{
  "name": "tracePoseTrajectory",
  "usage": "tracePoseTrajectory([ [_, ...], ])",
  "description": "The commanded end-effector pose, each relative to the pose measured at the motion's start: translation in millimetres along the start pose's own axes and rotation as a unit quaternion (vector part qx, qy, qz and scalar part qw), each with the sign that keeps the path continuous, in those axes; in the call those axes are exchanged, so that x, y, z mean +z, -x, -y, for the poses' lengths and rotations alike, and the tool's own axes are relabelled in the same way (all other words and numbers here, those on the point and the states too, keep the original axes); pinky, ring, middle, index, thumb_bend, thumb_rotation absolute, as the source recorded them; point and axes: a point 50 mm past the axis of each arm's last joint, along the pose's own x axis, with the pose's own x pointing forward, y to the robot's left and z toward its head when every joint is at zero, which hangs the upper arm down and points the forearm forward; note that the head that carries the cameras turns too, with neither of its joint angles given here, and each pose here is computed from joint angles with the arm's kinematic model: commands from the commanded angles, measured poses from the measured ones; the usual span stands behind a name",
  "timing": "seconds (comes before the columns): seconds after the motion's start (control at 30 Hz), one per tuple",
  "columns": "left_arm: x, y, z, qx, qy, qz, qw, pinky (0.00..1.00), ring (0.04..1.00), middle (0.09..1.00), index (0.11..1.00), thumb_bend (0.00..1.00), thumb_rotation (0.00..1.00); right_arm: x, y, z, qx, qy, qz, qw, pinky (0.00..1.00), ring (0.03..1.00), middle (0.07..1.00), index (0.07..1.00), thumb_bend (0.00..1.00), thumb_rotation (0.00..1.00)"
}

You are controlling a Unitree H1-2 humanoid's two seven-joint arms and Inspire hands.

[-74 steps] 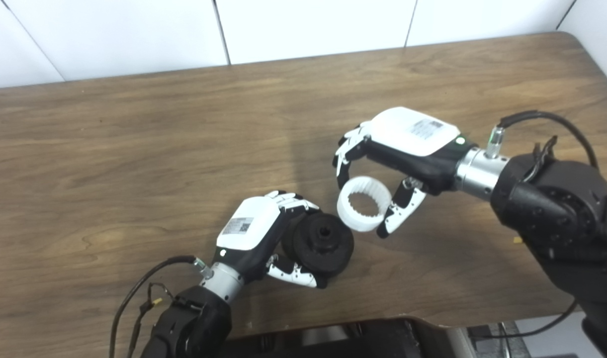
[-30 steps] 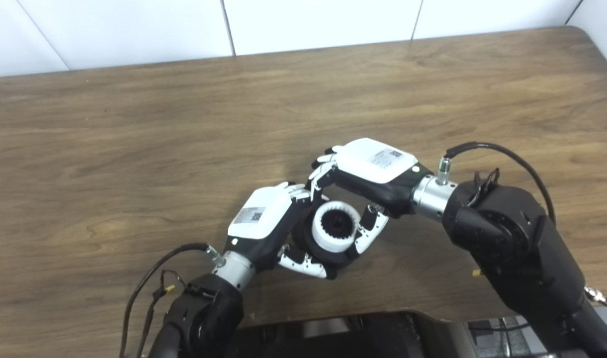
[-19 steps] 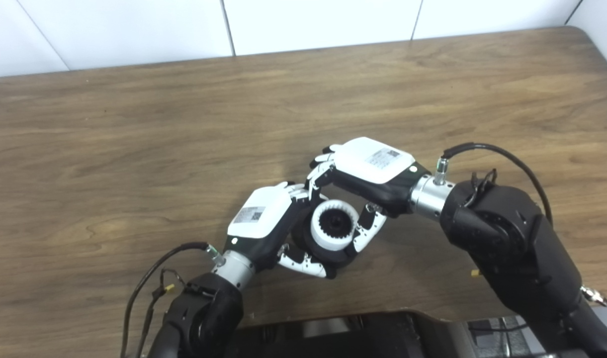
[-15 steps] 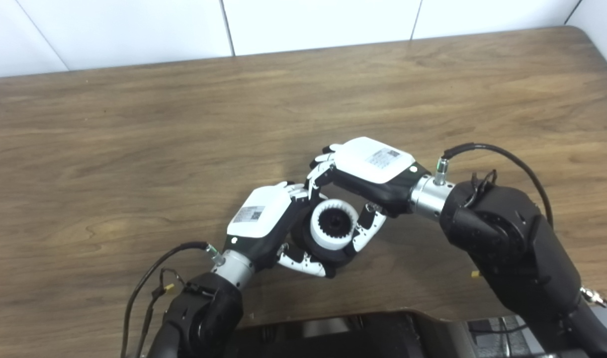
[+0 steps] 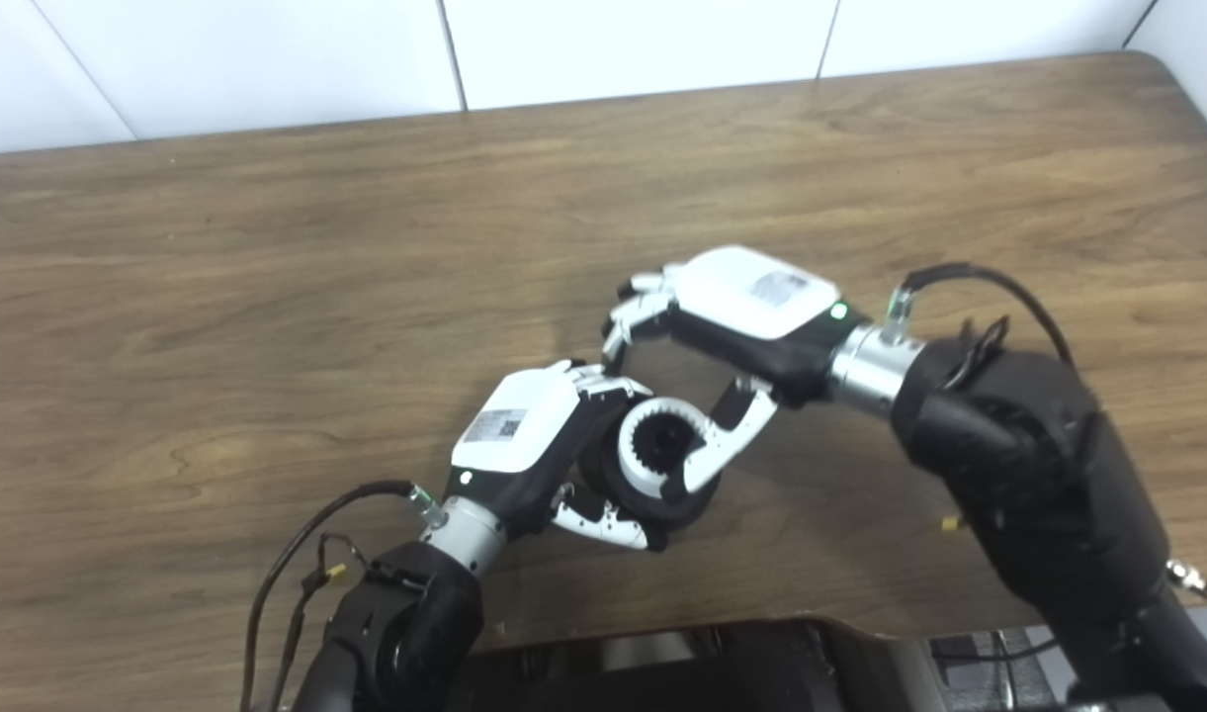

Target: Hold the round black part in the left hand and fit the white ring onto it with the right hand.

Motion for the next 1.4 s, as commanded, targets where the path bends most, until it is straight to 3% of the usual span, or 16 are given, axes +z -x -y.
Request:
tracePoseTrajectory([
  [0.0,3,-5,-3,0.003,-0.006,0.013,1.000,0.93,0.861,0.767,0.480,0.52,0.06,6,1,20,-0.031,0.011,0.012,0.999,0.95,0.936,0.838,0.674,1.00,0.45],
  [0.23,1,-4,-1,0.006,-0.006,0.011,1.000,0.93,0.860,0.765,0.480,0.52,0.06,8,8,46,-0.047,0.009,0.007,0.999,0.94,0.931,0.838,0.670,1.00,0.42],
  [0.7,-1,-5,-6,-0.005,-0.032,-0.011,0.999,0.92,0.850,0.763,0.486,0.52,0.07,2,10,52,-0.057,-0.001,0.000,0.998,0.93,0.934,0.825,0.661,1.00,0.42],
  [0.73,-1,-5,-7,-0.013,-0.047,-0.016,0.999,0.92,0.855,0.777,0.563,0.70,0.18,1,10,52,-0.057,-0.002,-0.001,0.998,0.93,0.933,0.825,0.660,1.00,0.42],
  [0.77,-1,-5,-8,-0.018,-0.058,-0.019,0.998,0.91,0.862,0.799,0.653,0.80,0.26,1,11,52,-0.057,-0.002,-0.002,0.998,0.93,0.932,0.824,0.660,1.00,0.42],
  [0.87,0,-6,-11,-0.053,-0.094,-0.035,0.994,0.93,0.902,0.869,0.863,0.95,0.40,1,11,50,-0.057,0.000,-0.006,0.998,0.93,0.933,0.823,0.658,1.00,0.39],
  [1.03,0,-6,-13,-0.072,-0.101,-0.048,0.991,0.92,0.945,0.929,0.975,1.00,0.42,-1,11,48,-0.055,-0.001,-0.012,0.998,0.93,0.935,0.822,0.661,1.00,0.40],
  [1.37,1,-7,-21,-0.075,-0.093,-0.058,0.991,0.94,0.959,0.950,0.999,1.00,0.44,-6,10,45,-0.058,-0.011,-0.019,0.998,0.94,0.935,0.821,0.660,1.00,0.43],
])
